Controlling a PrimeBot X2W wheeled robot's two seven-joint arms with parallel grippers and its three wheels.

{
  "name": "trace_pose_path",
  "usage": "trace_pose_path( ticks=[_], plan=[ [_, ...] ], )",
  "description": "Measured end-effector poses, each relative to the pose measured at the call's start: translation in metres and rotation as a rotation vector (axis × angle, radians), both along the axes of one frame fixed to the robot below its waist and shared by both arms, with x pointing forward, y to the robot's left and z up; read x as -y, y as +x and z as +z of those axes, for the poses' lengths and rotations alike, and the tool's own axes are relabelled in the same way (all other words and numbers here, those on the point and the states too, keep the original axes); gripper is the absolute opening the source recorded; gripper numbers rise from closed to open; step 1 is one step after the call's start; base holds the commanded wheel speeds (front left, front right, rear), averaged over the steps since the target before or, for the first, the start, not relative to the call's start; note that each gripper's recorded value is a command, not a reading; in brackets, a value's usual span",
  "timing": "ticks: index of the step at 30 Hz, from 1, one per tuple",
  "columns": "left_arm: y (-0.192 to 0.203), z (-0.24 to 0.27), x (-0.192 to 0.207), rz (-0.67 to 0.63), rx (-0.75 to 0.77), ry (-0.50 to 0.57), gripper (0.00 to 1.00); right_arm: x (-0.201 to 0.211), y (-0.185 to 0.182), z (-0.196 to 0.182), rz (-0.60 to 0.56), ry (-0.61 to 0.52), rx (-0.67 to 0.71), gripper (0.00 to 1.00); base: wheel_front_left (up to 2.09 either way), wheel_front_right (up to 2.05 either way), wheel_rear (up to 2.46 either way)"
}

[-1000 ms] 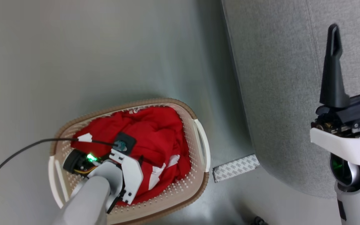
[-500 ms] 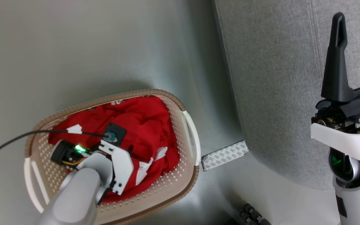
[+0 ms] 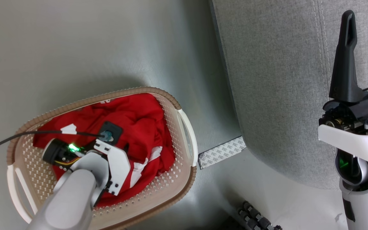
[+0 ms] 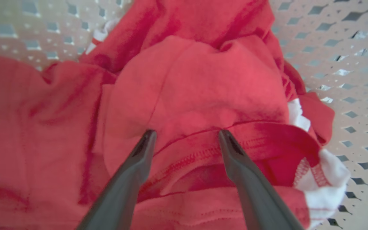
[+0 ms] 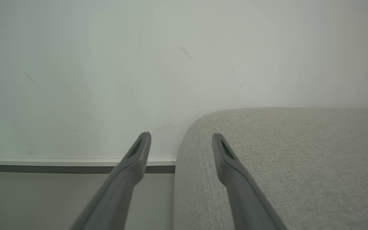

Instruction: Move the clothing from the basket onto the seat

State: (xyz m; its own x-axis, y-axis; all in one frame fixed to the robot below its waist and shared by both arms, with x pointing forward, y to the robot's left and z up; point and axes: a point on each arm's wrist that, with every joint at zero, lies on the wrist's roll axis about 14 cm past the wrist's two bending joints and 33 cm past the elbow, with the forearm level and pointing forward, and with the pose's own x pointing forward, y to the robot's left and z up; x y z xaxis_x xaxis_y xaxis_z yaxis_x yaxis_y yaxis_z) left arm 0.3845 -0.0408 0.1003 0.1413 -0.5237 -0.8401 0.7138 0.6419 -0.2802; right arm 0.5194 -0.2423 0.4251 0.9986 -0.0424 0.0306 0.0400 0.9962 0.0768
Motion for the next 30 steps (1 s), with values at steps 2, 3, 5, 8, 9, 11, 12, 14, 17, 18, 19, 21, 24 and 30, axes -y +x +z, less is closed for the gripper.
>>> trace_pose_path(
  ticks=[2, 3, 5, 8, 9, 11, 12, 14, 17, 18, 19, 21, 24, 30],
  plan=[
    [0.001, -0.001, 0.000, 0.002, 0.002, -0.002, 1.00, 0.000, 0.001, -0.001, 0.000, 0.001, -0.001, 1.00, 0.00, 0.00, 0.00],
    [0.001, -0.002, 0.000, 0.000, 0.001, -0.002, 1.00, 0.000, 0.001, -0.002, 0.001, 0.002, -0.002, 1.00, 0.00, 0.00, 0.00],
    [0.000, -0.004, 0.000, -0.006, -0.001, 0.001, 1.00, 0.000, 0.002, -0.004, 0.002, 0.000, -0.005, 1.00, 0.00, 0.00, 0.00],
    [-0.001, -0.008, -0.001, -0.010, -0.005, 0.004, 1.00, 0.001, 0.002, -0.008, 0.001, 0.005, -0.013, 1.00, 0.00, 0.00, 0.00],
    [-0.001, -0.009, -0.001, -0.010, -0.005, 0.005, 1.00, 0.001, 0.002, -0.009, 0.000, 0.006, -0.015, 1.00, 0.00, 0.00, 0.00],
    [-0.001, -0.009, 0.000, -0.013, -0.005, 0.004, 1.00, 0.001, 0.002, -0.011, -0.001, 0.006, -0.020, 1.00, 0.00, 0.00, 0.00],
    [0.000, -0.010, -0.001, -0.012, -0.005, 0.006, 1.00, 0.001, 0.002, -0.012, -0.001, 0.006, -0.021, 1.00, 0.00, 0.00, 0.00],
    [0.000, -0.010, -0.001, -0.014, -0.003, 0.005, 1.00, 0.001, 0.002, -0.013, -0.001, 0.008, -0.023, 1.00, 0.00, 0.00, 0.00],
    [-0.001, -0.010, -0.001, -0.020, 0.000, 0.005, 1.00, 0.001, 0.003, -0.014, -0.001, 0.011, -0.025, 1.00, 0.00, 0.00, 0.00],
    [-0.001, -0.011, -0.001, -0.023, -0.001, 0.006, 1.00, 0.001, 0.003, -0.015, -0.001, 0.011, -0.026, 1.00, 0.00, 0.00, 0.00],
    [-0.001, -0.011, -0.001, -0.025, -0.002, 0.006, 1.00, 0.001, 0.003, -0.015, -0.002, 0.011, -0.027, 1.00, 0.00, 0.00, 0.00],
    [-0.003, -0.012, -0.001, -0.032, -0.005, 0.009, 1.00, 0.002, 0.003, -0.016, -0.005, 0.010, -0.029, 1.00, 0.00, 0.00, 0.00],
    [-0.006, -0.013, -0.001, -0.047, -0.006, 0.009, 1.00, 0.003, 0.002, -0.018, -0.008, 0.010, -0.033, 1.00, 0.00, 0.00, 0.00],
    [-0.006, -0.014, -0.001, -0.060, -0.001, 0.011, 1.00, 0.003, 0.001, -0.022, -0.011, 0.012, -0.043, 1.00, 0.00, 0.00, 0.00]
  ],
)
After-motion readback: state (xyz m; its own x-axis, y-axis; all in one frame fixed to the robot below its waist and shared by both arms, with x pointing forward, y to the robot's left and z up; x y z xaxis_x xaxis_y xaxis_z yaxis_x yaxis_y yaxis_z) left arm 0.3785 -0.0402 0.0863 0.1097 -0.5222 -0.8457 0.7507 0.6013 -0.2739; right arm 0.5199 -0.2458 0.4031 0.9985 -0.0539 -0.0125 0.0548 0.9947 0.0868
